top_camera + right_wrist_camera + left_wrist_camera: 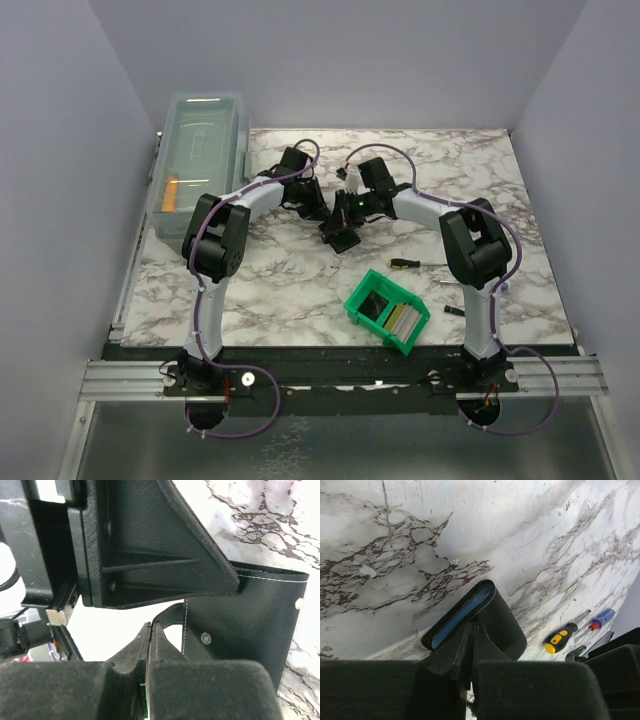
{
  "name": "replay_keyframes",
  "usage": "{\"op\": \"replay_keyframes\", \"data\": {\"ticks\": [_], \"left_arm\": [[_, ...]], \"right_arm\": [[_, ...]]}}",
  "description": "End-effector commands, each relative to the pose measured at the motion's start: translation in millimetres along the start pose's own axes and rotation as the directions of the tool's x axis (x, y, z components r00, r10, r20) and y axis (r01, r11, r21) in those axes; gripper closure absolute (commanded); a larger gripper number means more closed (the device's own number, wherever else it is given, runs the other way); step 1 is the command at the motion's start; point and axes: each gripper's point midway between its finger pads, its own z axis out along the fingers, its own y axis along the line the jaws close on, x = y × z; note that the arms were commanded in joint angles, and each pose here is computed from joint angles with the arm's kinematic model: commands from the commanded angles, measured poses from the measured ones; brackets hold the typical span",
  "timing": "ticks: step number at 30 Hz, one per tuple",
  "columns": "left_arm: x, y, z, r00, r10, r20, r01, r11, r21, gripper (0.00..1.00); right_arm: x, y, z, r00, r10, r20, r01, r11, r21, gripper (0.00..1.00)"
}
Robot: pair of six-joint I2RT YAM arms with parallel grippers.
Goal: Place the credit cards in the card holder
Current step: Close the card holder at the center of the board.
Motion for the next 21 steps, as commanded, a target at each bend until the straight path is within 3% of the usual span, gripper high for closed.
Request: {"op": "replay_keyframes", "data": {"ticks": [1, 5, 9, 14, 17, 19, 21], "left_arm": [[14.7, 21.9, 1.3, 0.999, -0.003, -0.037, 0.001, 0.998, -0.063, 0.97], [14.8, 22.5, 1.4, 0.999, 0.008, -0.04, -0.011, 0.998, -0.061, 0.98], [15.7, 24.9, 1.5, 0.999, 0.013, -0.043, -0.016, 0.998, -0.068, 0.99], [16.3, 25.4, 1.9, 0.999, 0.019, -0.048, -0.022, 0.997, -0.069, 1.0], [16.6, 24.9, 2.2, 0.999, 0.021, -0.05, -0.025, 0.997, -0.068, 1.0], [16.6, 24.3, 2.3, 0.998, 0.021, -0.052, -0.024, 0.998, -0.065, 1.0], [16.7, 23.9, 2.0, 0.998, 0.021, -0.053, -0.024, 0.998, -0.064, 1.0]], "right_arm": [[-6.7, -8.2, 2.9, 0.998, -0.049, 0.034, 0.045, 0.993, 0.11, 1.0], [-16.0, -24.5, -5.1, 0.993, -0.072, 0.093, 0.048, 0.969, 0.243, 1.0], [-19.9, -30.1, -8.3, 0.991, -0.082, 0.106, 0.049, 0.957, 0.285, 1.0], [-22.4, -30.7, -11.8, 0.989, -0.091, 0.117, 0.052, 0.952, 0.302, 1.0], [-17.8, -16.5, -10.6, 0.991, -0.095, 0.096, 0.071, 0.971, 0.229, 1.0], [-14.0, -11.1, -8.1, 0.994, -0.07, 0.083, 0.053, 0.981, 0.188, 0.89], [-11.6, -8.1, -5.1, 0.995, -0.054, 0.079, 0.04, 0.986, 0.16, 0.7]]}}
